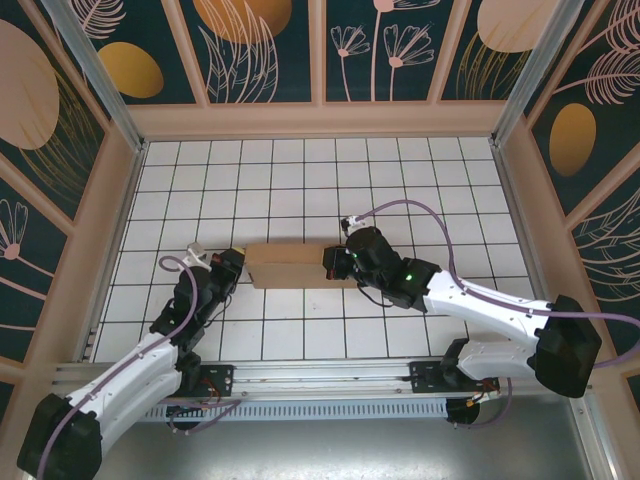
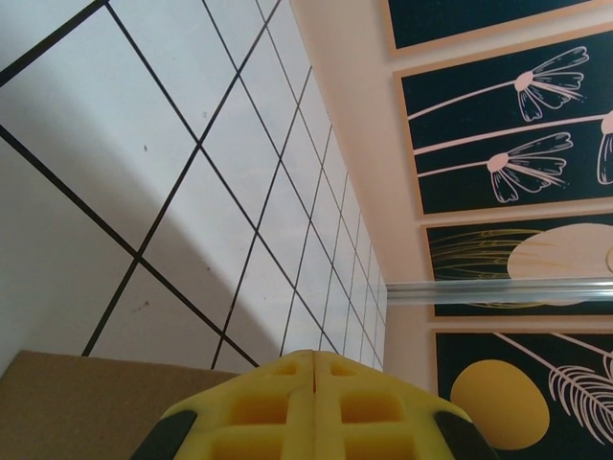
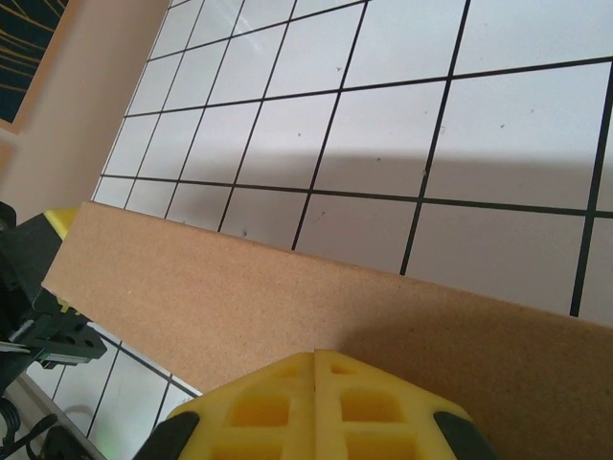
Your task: Fold the paper box
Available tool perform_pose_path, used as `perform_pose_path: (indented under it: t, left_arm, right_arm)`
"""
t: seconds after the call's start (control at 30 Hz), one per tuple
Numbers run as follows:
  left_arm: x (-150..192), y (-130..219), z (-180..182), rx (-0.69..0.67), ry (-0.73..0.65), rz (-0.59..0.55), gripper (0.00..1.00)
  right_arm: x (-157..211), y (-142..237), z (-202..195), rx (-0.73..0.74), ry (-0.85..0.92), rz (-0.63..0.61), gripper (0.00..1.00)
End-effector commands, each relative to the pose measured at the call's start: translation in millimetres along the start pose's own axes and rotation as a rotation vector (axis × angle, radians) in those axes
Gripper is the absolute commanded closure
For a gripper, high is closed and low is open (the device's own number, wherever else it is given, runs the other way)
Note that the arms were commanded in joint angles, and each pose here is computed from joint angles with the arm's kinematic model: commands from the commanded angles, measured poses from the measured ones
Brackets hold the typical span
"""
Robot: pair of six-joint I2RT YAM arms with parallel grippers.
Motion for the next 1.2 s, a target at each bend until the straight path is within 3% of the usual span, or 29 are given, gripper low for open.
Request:
perform_pose_path:
  t: [0.0,0.23,0.43,0.57,0.8,0.97,1.17]
  left_arm:
    - [20.0,-3.9,19.1,-0.073,0.002,0.135,1.0]
    - [23.8,-5.3,17.9,-0.068,0.004,0.163,1.0]
    - [4.5,7.0,-5.2,-0.153,-0.18,0.054,1.0]
    - [-7.4,13.8,-19.4,-0.211,-0.265,-0.009,1.0]
    - [-11.8,12.3,-46.3,-0.205,-0.354,-0.019,1.0]
    - [-20.5,15.7,-76.6,-0.207,-0.474,-0.056,0.87]
    - [-26.0,19.2,-114.2,-0.207,-0.707,-0.05,0.58]
  right_arm:
    - [36.3,-12.8,-8.1,0.04,0.014,0.148,1.0]
    - [33.2,-14.2,-4.6,0.04,0.021,0.15,1.0]
    - [20.3,-7.3,-1.5,0.06,0.04,0.13,1.0]
    - [7.2,-2.7,-0.1,0.069,0.053,0.108,0.95]
    - [-16.6,2.7,3.2,0.071,0.084,0.081,0.86]
    - [-44.5,14.8,14.0,0.048,0.126,0.044,0.71]
    - [-75.5,36.6,24.9,0.008,0.22,0.011,0.54]
Point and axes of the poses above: each hand's point on the last joint's axis, 136 mm out from that joint toward the fingers, its own y axis back along the fingers, its own z axis along the line the jaws close on, x = y × z, the point moved 5 cm from there along y, back along the fingers, and after that the axes turned 5 degrees about y, right-handed, at the moved point
